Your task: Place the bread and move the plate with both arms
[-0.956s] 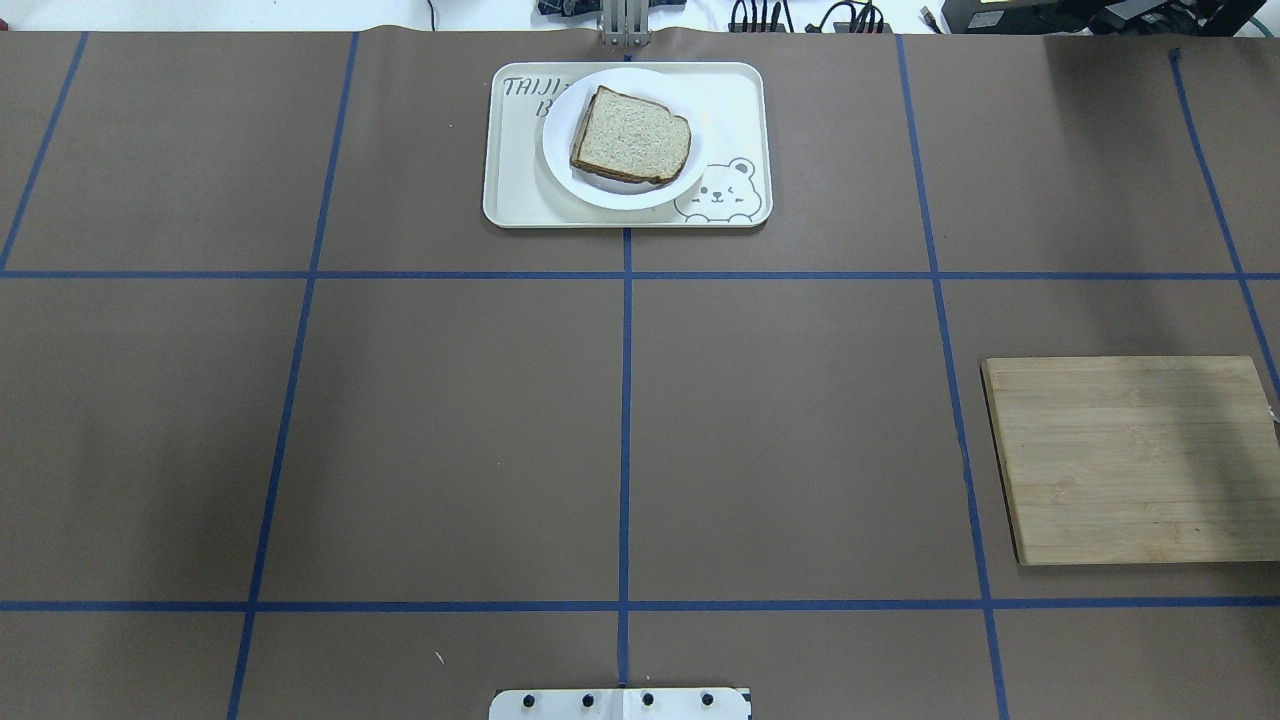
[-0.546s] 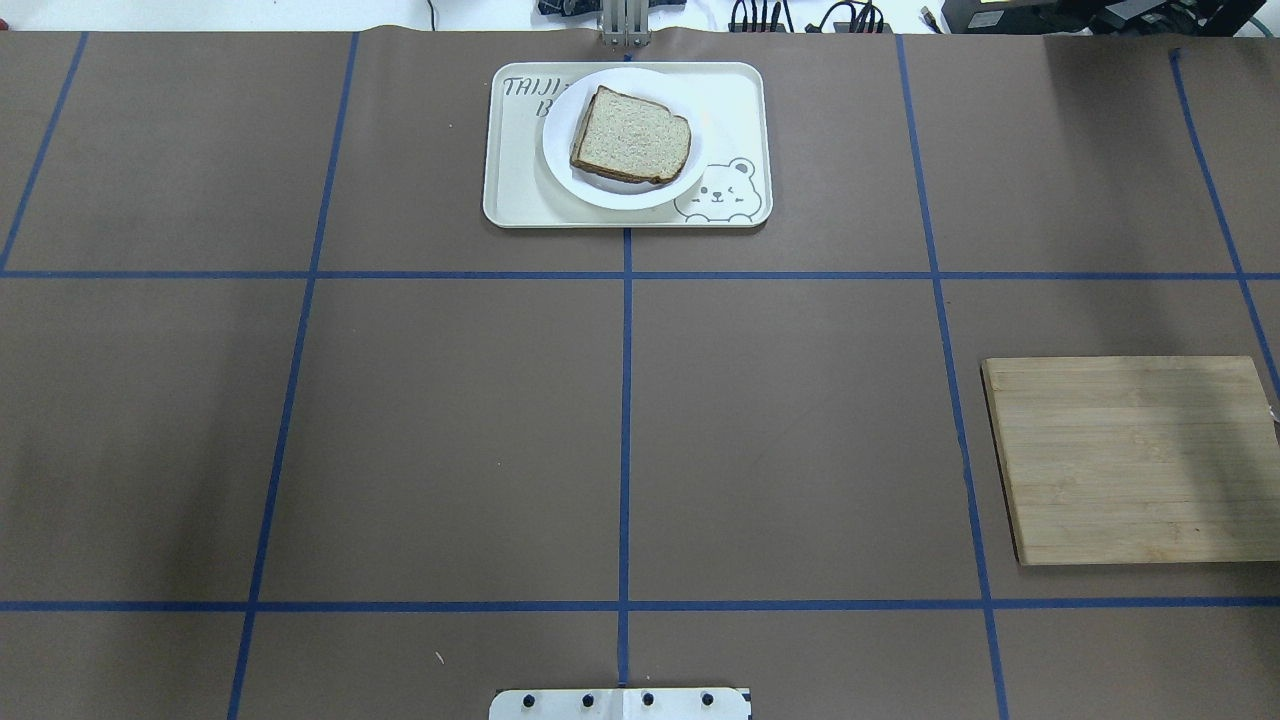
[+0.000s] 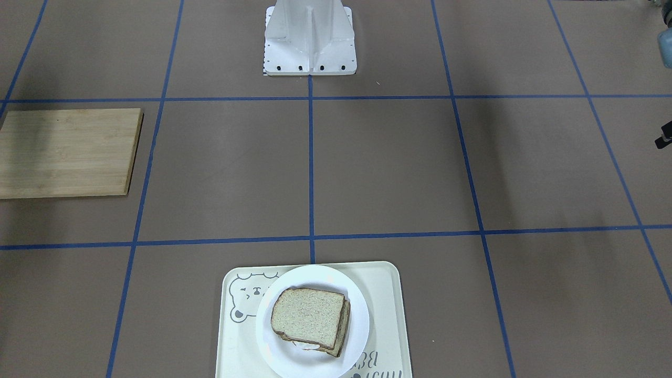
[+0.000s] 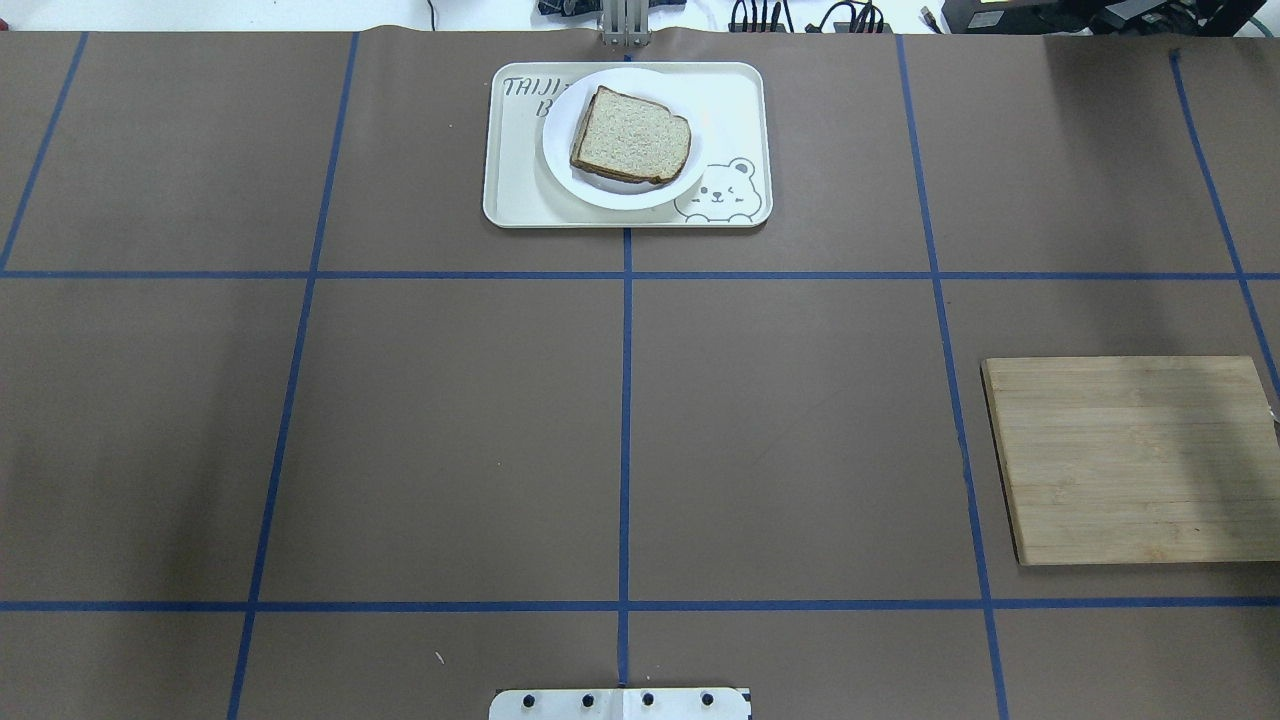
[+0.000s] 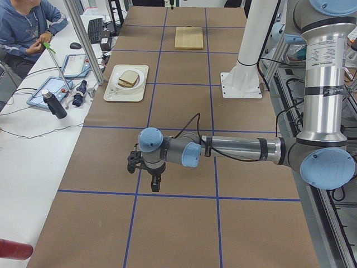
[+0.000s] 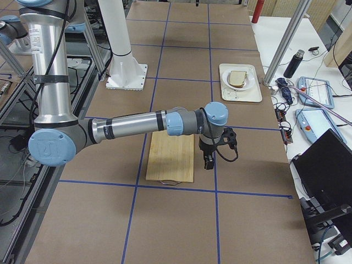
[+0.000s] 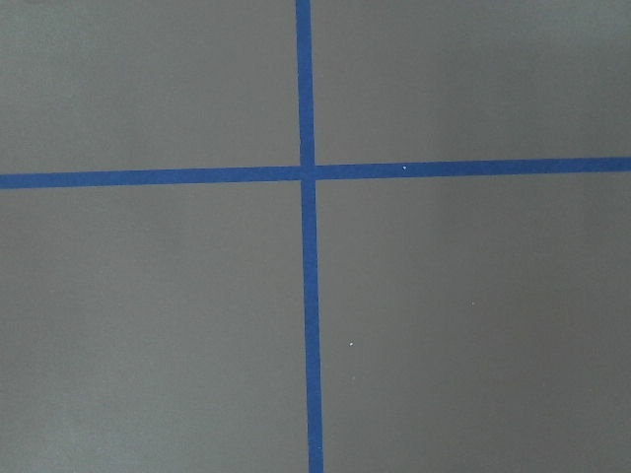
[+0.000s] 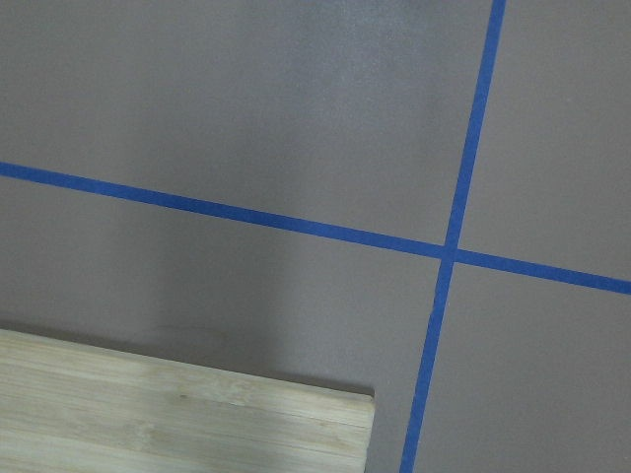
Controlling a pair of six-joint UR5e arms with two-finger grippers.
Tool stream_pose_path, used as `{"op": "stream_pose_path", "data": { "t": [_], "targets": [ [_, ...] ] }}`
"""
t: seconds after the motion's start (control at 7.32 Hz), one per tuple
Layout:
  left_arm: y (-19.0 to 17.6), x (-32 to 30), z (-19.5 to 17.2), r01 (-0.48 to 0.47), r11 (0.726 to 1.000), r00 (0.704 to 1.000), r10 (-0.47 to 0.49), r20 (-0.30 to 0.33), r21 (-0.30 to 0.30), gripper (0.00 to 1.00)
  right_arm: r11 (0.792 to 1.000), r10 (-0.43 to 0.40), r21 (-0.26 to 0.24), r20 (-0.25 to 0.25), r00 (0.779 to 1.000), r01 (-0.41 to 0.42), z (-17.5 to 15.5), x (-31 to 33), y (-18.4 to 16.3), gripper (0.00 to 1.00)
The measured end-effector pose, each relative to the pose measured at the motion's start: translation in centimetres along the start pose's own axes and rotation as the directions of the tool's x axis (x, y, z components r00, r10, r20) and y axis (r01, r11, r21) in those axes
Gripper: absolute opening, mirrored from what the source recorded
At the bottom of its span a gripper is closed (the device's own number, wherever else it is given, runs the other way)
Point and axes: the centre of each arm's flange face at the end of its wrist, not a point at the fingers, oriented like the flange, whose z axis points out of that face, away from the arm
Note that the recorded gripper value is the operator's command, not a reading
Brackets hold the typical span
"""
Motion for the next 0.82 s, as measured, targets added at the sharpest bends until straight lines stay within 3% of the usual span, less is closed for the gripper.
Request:
{"op": "stream_pose_path", "data": {
  "t": [0.82],
  "targets": [
    [-0.15,0.46,-0.40,0.009,1.000,1.000,-0.009,-0.005,0.013,0.98,1.000,0.008,-0.010,-0.013,1.000,-0.008,0.47,0.45,0.20,1.00]
  ]
}}
